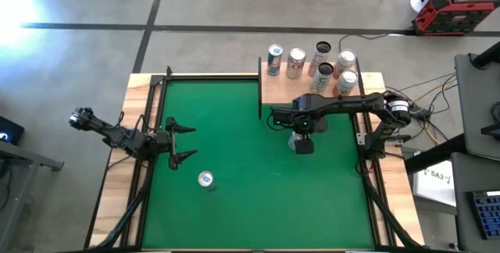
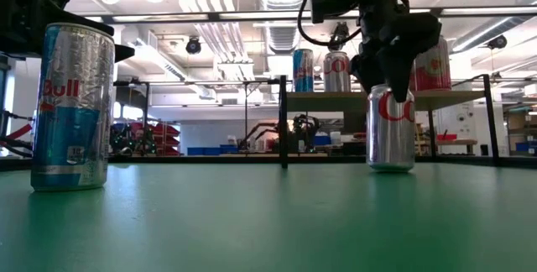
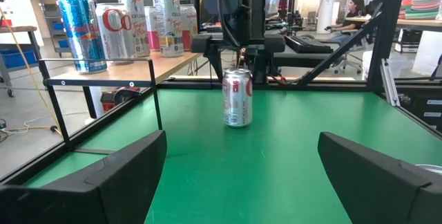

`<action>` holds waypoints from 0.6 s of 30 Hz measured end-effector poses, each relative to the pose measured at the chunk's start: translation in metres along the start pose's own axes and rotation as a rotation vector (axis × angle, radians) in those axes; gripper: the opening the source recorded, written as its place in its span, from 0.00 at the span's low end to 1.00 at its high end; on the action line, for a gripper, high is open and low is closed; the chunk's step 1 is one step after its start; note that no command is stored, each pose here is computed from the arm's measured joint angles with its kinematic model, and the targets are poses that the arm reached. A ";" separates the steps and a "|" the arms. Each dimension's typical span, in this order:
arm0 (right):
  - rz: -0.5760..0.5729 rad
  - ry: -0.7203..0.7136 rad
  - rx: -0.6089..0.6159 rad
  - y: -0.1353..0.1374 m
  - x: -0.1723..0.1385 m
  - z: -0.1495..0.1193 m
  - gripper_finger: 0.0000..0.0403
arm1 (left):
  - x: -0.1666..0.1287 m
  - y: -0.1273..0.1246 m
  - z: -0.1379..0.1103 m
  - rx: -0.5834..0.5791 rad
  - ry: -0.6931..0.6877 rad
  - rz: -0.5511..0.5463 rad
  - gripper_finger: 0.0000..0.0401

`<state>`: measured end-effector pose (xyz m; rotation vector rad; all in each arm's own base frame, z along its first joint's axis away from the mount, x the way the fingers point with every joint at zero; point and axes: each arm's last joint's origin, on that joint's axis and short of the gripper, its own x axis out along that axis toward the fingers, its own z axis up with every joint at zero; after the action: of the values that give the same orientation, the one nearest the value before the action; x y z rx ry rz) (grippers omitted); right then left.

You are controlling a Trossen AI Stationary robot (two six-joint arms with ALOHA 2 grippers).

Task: Place canned beverage on shelf
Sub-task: Put the red-silver soda can on the shelf aligned with the other red-silver soda can

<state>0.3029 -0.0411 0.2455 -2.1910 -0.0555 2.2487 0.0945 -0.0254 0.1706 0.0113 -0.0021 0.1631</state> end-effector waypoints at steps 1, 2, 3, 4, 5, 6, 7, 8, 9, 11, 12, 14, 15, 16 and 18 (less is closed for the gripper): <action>0.000 0.000 -0.015 0.000 0.000 0.000 0.77 | 0.000 0.000 0.000 0.000 0.000 0.000 0.90; 0.000 0.000 -0.030 0.000 0.000 0.000 0.77 | 0.000 0.000 0.000 0.000 0.000 0.000 0.90; 0.002 0.000 -0.043 0.000 0.000 0.000 0.77 | 0.000 0.000 0.000 0.000 0.000 0.000 0.90; 0.006 0.000 -0.062 0.000 0.000 0.000 0.77 | 0.000 0.000 0.000 0.000 0.000 0.000 0.90; 0.010 -0.002 -0.077 0.001 0.000 0.000 0.77 | 0.000 0.000 0.000 0.000 0.000 0.000 0.90; 0.014 -0.003 -0.092 0.001 0.000 0.000 0.77 | 0.000 0.000 0.000 0.000 0.000 0.000 0.90; 0.015 -0.003 -0.102 0.001 0.000 0.000 0.77 | 0.000 0.000 0.000 0.000 0.000 0.000 0.90; 0.015 -0.002 -0.114 0.001 0.000 0.000 0.77 | 0.000 0.000 0.000 0.000 0.000 0.000 0.90; 0.019 -0.003 -0.124 0.001 0.000 0.000 0.77 | 0.000 0.000 0.000 0.000 0.000 0.000 0.90; 0.024 -0.001 -0.145 0.001 0.000 0.000 0.78 | 0.000 0.000 0.000 0.000 0.000 0.000 0.90; 0.024 0.001 -0.155 0.001 0.000 0.000 0.79 | 0.000 0.000 0.000 0.000 0.000 0.000 0.90; 0.026 0.009 -0.176 0.001 0.000 -0.001 0.82 | 0.000 0.000 0.000 0.000 0.000 0.000 0.90; 0.029 0.012 -0.188 0.001 0.000 -0.002 0.84 | 0.000 0.000 0.000 0.000 0.000 0.000 0.90; 0.031 0.016 -0.196 0.001 0.000 -0.002 0.85 | 0.000 0.000 0.000 0.000 0.000 0.000 0.90; 0.033 0.020 -0.210 0.001 0.000 -0.002 0.89 | 0.000 0.000 0.000 0.000 0.000 0.000 0.90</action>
<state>0.3054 -0.0425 0.2450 -2.3297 -0.2697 2.3354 0.0945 -0.0254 0.1706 0.0114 -0.0021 0.1629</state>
